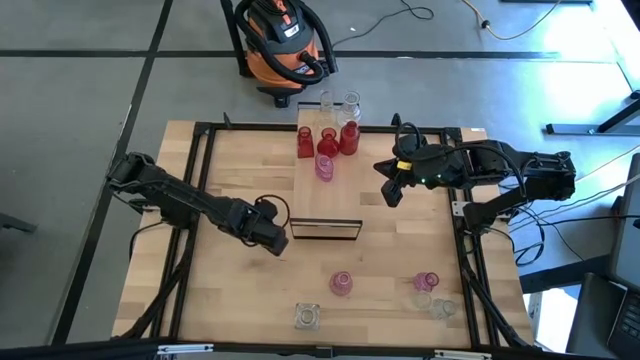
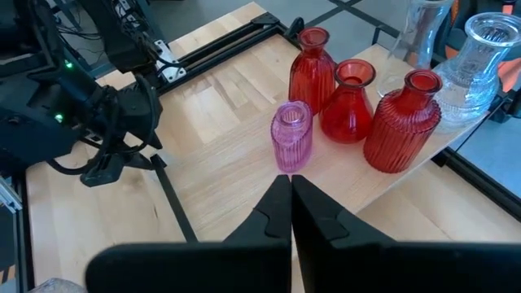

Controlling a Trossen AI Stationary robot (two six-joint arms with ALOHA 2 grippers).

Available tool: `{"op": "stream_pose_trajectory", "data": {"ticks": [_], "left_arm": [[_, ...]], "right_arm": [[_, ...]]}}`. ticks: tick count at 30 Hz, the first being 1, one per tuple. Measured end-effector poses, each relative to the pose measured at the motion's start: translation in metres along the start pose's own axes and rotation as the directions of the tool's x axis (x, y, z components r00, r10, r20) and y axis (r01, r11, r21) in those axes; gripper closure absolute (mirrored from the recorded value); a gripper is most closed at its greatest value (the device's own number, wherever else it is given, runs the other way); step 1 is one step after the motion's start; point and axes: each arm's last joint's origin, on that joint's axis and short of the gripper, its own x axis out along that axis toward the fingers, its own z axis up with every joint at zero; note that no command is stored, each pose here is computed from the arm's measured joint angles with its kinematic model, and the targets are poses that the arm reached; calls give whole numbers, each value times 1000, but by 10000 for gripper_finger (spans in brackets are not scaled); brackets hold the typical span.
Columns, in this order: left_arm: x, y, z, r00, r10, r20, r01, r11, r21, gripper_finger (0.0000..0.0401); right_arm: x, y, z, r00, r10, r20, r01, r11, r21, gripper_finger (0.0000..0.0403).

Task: Sort vases onto shelf
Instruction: Put the transparent vase on the shelf aligned with the other transparent vases

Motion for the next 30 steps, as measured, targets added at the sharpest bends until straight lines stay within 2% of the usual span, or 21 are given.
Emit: {"op": "stream_pose_trajectory", "data": {"ticks": [23,26,30], "left_arm": [[3,2,-3,998,7,-63,-3,998,59,202],[3,3,-4,998,11,-69,-6,997,77,215],[3,3,-3,999,16,-52,-12,996,85,257]], "right_arm": [[0,0,0,1000,-1,0,1,1000,-2,402],[0,0,0,1000,-1,1,1,1000,-2,402],[0,0,0,1000,-2,1,2,1000,-1,402]]}}
